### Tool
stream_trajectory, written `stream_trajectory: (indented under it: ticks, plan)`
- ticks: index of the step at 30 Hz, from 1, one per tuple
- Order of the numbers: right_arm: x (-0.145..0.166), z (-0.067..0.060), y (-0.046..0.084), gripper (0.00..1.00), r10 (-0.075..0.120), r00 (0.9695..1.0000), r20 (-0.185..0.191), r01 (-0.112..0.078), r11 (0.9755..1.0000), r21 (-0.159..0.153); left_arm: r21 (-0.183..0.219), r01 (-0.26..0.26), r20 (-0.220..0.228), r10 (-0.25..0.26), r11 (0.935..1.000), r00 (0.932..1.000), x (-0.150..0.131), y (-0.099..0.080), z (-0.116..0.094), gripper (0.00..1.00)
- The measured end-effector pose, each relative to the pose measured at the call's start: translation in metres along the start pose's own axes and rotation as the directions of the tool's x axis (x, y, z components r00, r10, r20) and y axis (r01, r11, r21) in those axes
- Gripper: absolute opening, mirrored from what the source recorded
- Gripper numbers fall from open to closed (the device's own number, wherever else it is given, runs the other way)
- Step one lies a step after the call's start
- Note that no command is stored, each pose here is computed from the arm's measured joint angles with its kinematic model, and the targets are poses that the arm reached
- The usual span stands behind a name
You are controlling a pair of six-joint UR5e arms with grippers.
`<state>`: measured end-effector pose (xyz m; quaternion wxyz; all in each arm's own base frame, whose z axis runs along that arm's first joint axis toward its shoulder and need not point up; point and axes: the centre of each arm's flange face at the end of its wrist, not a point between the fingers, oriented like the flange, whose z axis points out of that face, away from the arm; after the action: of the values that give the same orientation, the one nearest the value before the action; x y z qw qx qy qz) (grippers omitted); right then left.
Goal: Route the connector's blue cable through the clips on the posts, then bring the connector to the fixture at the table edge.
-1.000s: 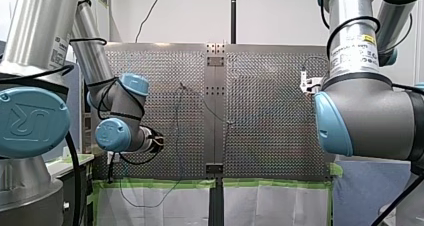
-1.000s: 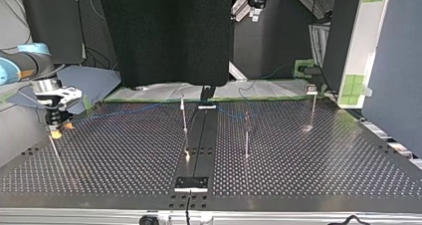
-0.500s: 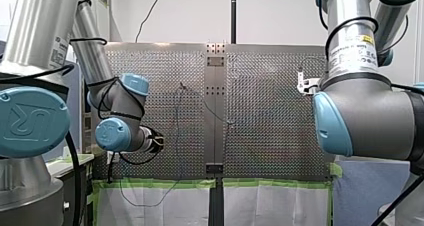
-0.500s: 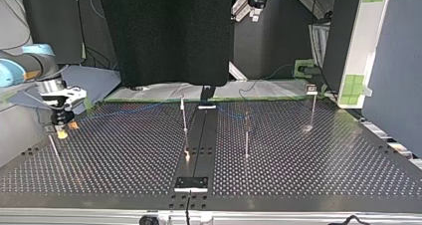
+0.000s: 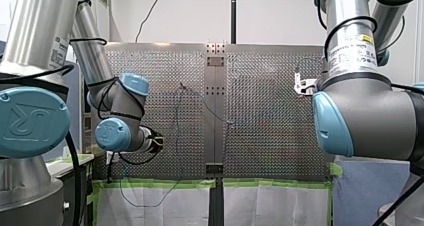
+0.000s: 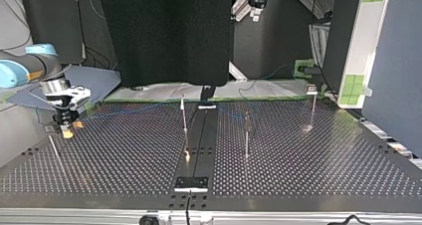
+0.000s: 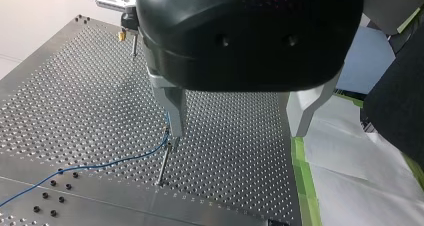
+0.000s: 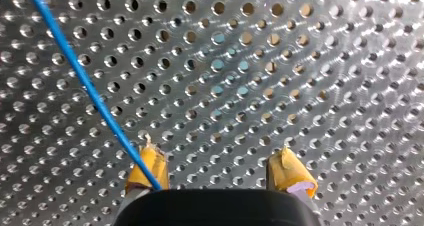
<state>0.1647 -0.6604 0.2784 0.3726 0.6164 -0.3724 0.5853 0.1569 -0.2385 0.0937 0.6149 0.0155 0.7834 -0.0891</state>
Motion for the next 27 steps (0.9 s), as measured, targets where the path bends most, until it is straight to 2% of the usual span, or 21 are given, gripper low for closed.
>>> stream_trajectory:
  ticks: [7, 14, 21, 27]
  plan:
    - [-0.003, -0.003, -0.006, 1.00, -0.029, 0.9990, 0.034, 0.029, 0.9996, 0.008, -0.002, -0.002, 0.000, 0.002, 1.0000, 1.0000, 0.000, 0.000, 0.000, 1.00]
    - [-0.001, -0.004, -0.016, 1.00, -0.061, 0.9967, 0.054, 0.060, 0.9980, 0.022, -0.002, -0.002, 0.000, 0.002, 1.0000, 1.0000, 0.000, 0.000, 0.000, 1.00]
    - [0.007, -0.010, -0.025, 1.00, -0.077, 0.9943, 0.074, 0.074, 0.9967, 0.032, -0.002, -0.002, 0.000, 0.002, 1.0000, 1.0000, 0.000, 0.000, 0.000, 1.00]
    - [0.004, -0.013, -0.029, 1.00, -0.077, 0.9914, 0.106, 0.074, 0.9967, 0.034, -0.002, -0.003, -0.001, 0.003, 1.0000, 1.0000, 0.000, 0.000, 0.000, 1.00]
